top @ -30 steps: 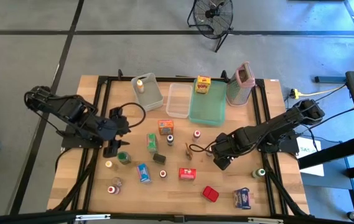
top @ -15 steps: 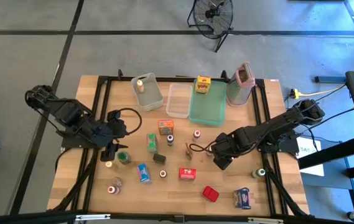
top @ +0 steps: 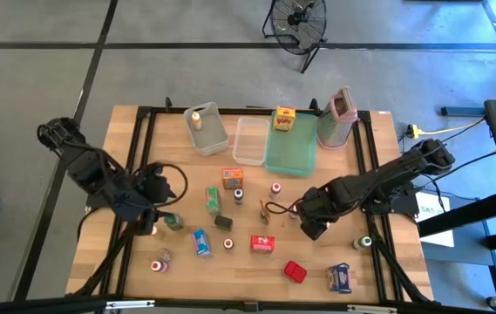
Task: Pick & Place Kitchen Items
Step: Put the white seasoning bottle into the white bin
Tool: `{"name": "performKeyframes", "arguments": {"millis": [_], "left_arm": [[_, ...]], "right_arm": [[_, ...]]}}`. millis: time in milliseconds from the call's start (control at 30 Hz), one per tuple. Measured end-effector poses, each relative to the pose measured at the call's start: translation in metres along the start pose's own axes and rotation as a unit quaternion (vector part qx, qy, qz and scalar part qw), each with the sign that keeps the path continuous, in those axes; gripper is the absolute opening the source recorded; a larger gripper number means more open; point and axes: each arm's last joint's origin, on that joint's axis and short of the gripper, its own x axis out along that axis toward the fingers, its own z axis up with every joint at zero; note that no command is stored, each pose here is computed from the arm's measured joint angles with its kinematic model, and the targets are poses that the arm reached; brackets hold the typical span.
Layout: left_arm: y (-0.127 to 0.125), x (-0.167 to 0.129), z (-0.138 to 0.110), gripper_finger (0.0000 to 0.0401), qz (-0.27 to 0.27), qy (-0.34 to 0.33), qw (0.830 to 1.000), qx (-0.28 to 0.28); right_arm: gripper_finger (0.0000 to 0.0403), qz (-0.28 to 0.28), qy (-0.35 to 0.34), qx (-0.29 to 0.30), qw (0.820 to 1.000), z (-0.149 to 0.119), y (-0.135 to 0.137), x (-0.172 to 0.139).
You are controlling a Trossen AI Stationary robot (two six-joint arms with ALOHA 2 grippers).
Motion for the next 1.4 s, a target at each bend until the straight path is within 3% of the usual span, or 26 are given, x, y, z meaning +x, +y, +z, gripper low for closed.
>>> {"name": "performKeyframes", "arguments": {"millis": [333,533,700,933,1133,1400], "left_arm": [[-0.001,-0.001,-0.002,0.0228,0.003,0.001,1.000,0.011],[0.000,-0.001,-0.002,0.0230,0.008,0.001,1.000,0.016],[0.000,-0.001,-0.002,0.0228,0.011,0.002,1.000,0.014],[0.001,-0.001,-0.003,0.0230,0.018,0.005,1.000,-0.015],[0.005,-0.001,-0.004,0.0228,0.034,0.004,0.999,-0.039],[0.013,-0.004,-0.002,0.0228,0.049,-0.016,0.994,-0.101]], "right_arm": [[0.0213,-0.013,-0.002,0.003,1.000,-0.009,-0.001,-0.082],[0.0213,0.038,-0.105,-0.033,0.993,0.003,-0.004,-0.134],[0.0213,0.046,-0.173,-0.059,0.982,0.030,-0.014,-0.156],[0.0213,0.038,-0.212,-0.139,0.967,0.083,-0.028,-0.158],[0.0213,0.025,-0.237,-0.224,0.945,0.144,-0.039,-0.146],[0.0213,-0.017,-0.215,-0.305,0.927,0.215,-0.057,-0.119]]}}
